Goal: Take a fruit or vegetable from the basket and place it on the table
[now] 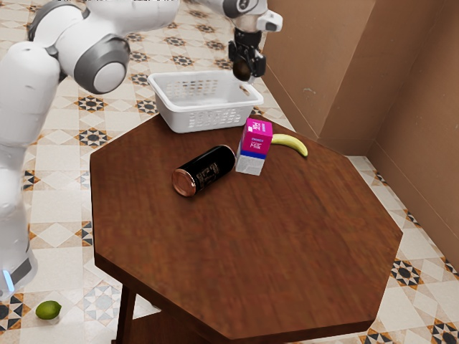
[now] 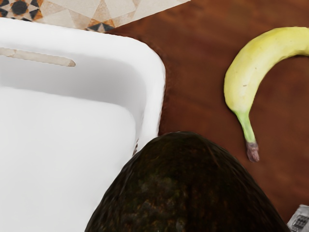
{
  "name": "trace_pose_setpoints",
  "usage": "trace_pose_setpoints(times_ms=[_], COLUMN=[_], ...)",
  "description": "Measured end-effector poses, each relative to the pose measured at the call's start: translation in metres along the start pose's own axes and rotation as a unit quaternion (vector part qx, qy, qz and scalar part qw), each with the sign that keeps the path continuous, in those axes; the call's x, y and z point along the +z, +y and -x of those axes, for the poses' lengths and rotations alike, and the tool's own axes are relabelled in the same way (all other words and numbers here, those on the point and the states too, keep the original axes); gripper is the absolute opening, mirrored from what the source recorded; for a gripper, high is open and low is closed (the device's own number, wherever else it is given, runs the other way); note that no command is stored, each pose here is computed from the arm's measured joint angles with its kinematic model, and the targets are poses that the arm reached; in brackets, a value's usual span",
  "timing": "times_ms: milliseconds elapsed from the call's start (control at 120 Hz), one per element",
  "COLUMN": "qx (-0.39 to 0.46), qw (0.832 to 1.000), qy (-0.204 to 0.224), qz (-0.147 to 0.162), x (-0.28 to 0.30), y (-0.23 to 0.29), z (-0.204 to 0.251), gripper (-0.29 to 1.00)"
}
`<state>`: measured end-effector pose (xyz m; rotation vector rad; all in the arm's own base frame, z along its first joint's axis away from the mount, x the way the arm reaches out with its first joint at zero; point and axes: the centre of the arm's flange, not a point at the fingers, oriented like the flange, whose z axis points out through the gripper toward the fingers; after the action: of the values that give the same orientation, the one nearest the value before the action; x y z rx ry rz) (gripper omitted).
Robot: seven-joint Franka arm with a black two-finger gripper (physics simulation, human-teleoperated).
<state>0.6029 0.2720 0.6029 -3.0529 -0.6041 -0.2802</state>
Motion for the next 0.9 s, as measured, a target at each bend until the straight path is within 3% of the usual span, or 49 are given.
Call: trace_pose_setpoints(times_ms=[267,475,667,900], qx=[0.154,0.250,0.264,0.269], qw=[0.988,0.967,0.964,0.962], qy=[0.024,0.032,0.028,0.026], qz=[0.013,0.028,0.026,0.035], x=[-0.032,-0.003,0.032,0.038], y=[0.197,0.329,0.356,0.365], z=[0.016,0.032,0.026,0.029], gripper=[0.09,0.10,0.10,0.53])
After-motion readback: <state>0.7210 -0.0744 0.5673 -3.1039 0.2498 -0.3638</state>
